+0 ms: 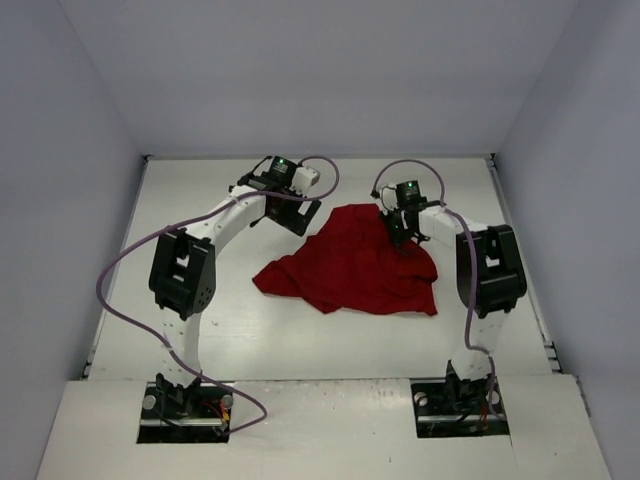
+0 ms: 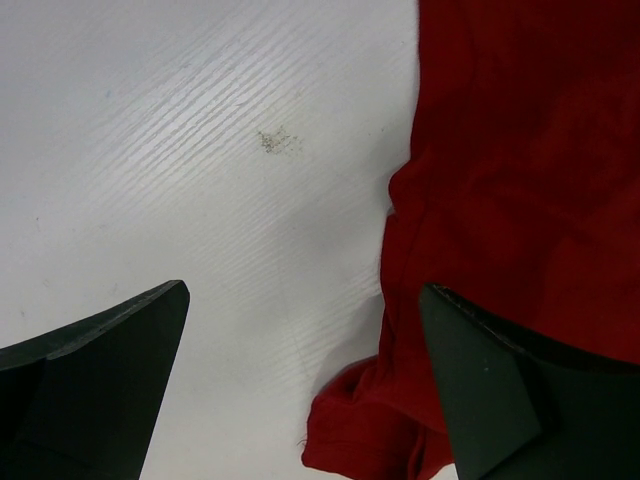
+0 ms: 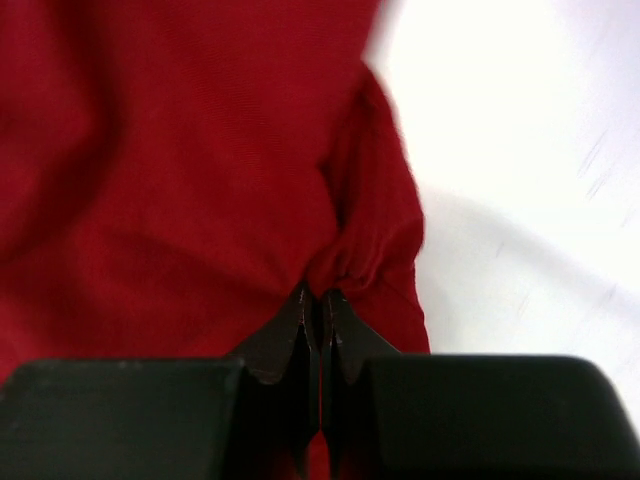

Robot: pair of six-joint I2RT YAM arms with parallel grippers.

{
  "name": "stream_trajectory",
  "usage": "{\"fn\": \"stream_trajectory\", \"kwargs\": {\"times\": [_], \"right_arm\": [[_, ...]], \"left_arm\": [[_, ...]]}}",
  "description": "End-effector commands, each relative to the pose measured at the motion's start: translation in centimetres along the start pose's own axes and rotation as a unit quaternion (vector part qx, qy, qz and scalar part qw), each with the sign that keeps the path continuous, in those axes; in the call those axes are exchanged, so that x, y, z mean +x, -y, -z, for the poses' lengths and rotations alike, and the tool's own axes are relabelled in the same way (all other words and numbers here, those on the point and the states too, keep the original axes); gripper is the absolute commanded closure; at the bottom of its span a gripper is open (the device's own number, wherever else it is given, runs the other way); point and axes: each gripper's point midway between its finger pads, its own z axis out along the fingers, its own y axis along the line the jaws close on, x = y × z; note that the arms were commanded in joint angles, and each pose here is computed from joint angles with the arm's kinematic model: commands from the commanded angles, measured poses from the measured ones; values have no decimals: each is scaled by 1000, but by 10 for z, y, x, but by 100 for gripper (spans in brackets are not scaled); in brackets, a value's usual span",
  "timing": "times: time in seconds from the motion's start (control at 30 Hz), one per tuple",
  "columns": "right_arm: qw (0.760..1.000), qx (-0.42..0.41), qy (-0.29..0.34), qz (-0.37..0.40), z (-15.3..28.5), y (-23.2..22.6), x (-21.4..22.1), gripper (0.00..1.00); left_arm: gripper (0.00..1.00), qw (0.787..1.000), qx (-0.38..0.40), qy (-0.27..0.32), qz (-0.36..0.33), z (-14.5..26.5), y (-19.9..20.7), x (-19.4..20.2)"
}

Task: Fold and stack the t-shirts
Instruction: Flatten out the tshirt

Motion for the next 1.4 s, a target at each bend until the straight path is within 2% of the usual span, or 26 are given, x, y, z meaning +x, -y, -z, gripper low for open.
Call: {"fn": "stream_trajectory", "kwargs": {"times": [0.0, 0.17, 0.33, 0.37, 0.4, 0.53, 0.57, 0.6, 0.83, 0.97, 1.07, 1.2, 1.3, 1.37], "right_arm": [[995, -28, -29, 93, 39, -20, 29, 100], [982, -43, -47, 179, 61, -46, 54, 100], [979, -40, -47, 192, 69, -50, 60, 100], [981, -34, -43, 189, 72, -49, 58, 97], [982, -28, -37, 182, 76, -48, 56, 88], [988, -8, 17, 154, 105, -44, 35, 37], [989, -3, 30, 147, 112, -44, 31, 29], [990, 6, 40, 135, 119, -42, 26, 27], [995, 41, 82, 44, 151, -7, 16, 26], [996, 39, 74, 20, 158, 3, 26, 27], [998, 33, 58, 2, 152, 6, 37, 28], [999, 9, 35, -32, 138, 10, 45, 28], [998, -14, 20, -51, 127, 7, 47, 29], [998, -35, 15, -54, 121, 1, 47, 30]], "left_arm": [[3, 998, 2, 62, 3, 19, -3, -41], [3, 996, 28, 83, -2, 9, 4, -57], [3, 986, 117, 116, -1, -11, 33, -94], [3, 983, 134, 123, -5, -15, 42, -104], [3, 981, 147, 128, -10, -19, 50, -112], [4, 972, 196, 129, -9, -47, 83, -128], [5, 969, 209, 132, -1, -52, 89, -132], [6, 967, 217, 132, 8, -60, 92, -135], [10, 948, 286, 136, 22, -83, 124, -137], [10, 943, 313, 112, 22, -95, 147, -121], [14, 940, 327, 93, 26, -101, 162, -110], [30, 940, 335, 50, 44, -104, 167, -81], [49, 949, 308, 52, 38, -96, 152, -77], [68, 953, 294, 57, 41, -89, 139, -78]]}}
